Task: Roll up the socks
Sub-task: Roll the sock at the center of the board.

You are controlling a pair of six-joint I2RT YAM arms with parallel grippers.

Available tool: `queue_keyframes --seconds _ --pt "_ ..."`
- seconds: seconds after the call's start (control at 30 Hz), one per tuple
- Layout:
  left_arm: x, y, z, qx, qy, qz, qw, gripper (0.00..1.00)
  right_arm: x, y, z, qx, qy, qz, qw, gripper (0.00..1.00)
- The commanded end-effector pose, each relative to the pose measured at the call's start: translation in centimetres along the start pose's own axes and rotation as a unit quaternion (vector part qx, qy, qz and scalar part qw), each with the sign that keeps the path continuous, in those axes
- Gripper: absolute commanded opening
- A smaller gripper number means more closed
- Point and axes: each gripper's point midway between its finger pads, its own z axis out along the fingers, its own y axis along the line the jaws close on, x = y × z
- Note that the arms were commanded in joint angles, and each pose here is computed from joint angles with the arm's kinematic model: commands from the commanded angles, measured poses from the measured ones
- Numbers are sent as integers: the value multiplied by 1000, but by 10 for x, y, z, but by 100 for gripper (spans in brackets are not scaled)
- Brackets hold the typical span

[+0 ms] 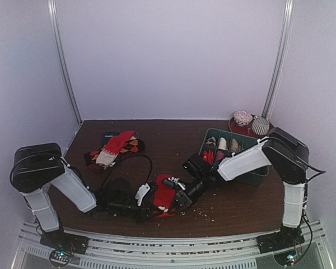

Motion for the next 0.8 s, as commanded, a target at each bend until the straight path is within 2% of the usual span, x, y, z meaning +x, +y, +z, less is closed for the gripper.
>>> queue_keyframes --seconds 0.0,0.1,0.2,0.3,0.4,0.6,0.77 --pt "61 27 -14 -56 121 -143 981 0 -28 6 -35 88 -118 -137 980 34" --pt "62 29 -14 -65 151 -178 970 0 -24 24 -42 140 -148 -262 943 36" --pt "60 25 -12 -54 170 -195 964 0 -6 33 -33 206 -134 -393 886 40" --pt "60 24 -11 -49 180 -205 961 0 -5 34 -26 250 -120 -451 848 43" --pt "64 28 -12 -50 187 -212 958 0 -10 36 -19 251 -112 -478 834 43" --pt "72 28 -12 -46 198 -214 956 0 -18 13 -2 278 -72 -499 818 43" --pt "72 28 -10 -44 198 -209 957 0 -14 2 12 271 -36 -495 825 43"
